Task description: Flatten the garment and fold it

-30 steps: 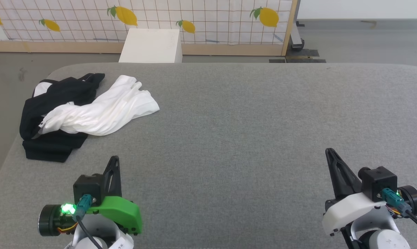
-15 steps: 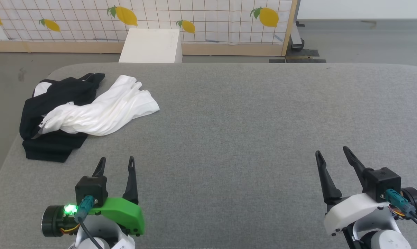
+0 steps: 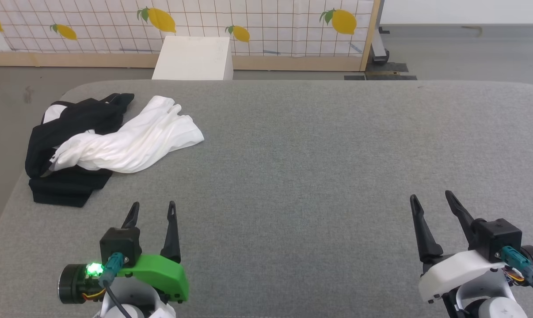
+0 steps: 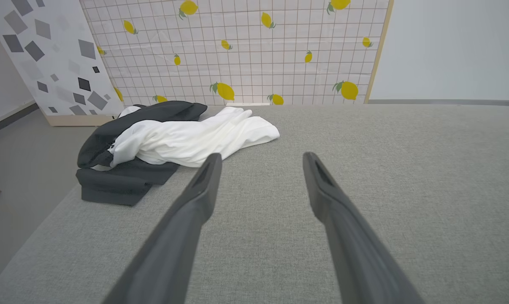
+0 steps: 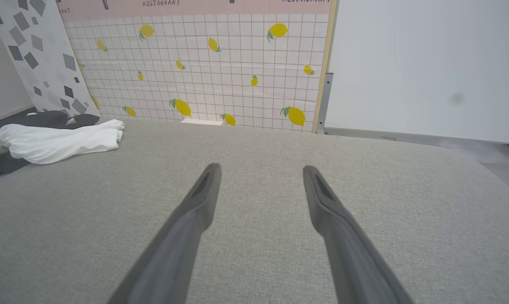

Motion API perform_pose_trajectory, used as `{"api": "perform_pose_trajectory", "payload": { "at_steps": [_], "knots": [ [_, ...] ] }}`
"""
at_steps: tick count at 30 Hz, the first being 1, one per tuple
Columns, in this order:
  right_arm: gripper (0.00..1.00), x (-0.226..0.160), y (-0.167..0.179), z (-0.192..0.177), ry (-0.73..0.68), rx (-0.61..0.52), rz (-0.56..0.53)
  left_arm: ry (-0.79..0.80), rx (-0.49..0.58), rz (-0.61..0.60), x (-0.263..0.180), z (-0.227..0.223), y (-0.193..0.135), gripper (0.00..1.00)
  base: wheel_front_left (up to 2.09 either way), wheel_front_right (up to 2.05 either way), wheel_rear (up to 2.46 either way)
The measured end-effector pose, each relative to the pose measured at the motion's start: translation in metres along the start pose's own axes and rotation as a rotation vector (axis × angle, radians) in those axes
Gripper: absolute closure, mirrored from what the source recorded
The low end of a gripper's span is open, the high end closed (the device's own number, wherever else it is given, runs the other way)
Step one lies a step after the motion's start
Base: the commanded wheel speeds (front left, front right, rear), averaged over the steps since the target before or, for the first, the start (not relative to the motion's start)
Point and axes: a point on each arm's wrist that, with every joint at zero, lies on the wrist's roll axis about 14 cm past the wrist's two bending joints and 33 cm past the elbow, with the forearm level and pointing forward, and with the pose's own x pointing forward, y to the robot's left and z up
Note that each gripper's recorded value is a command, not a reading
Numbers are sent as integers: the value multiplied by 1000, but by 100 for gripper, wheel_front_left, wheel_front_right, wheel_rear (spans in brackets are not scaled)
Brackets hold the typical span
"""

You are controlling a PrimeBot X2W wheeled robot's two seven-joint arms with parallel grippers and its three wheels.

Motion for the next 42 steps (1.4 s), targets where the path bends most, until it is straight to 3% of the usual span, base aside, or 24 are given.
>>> {"api": "perform_pose_trajectory", "payload": {
  "at_steps": [20, 42],
  "knots": [
    [0, 2, 3, -7, -3, 36, 8, -12, -19, 50, -8, -3, 12, 0, 0, 0, 0],
    [0, 39, 78, -19, 12, 73, 226, -36, -38, 328, -62, -5, 91, 0, 0, 0, 0]
  ]
}}
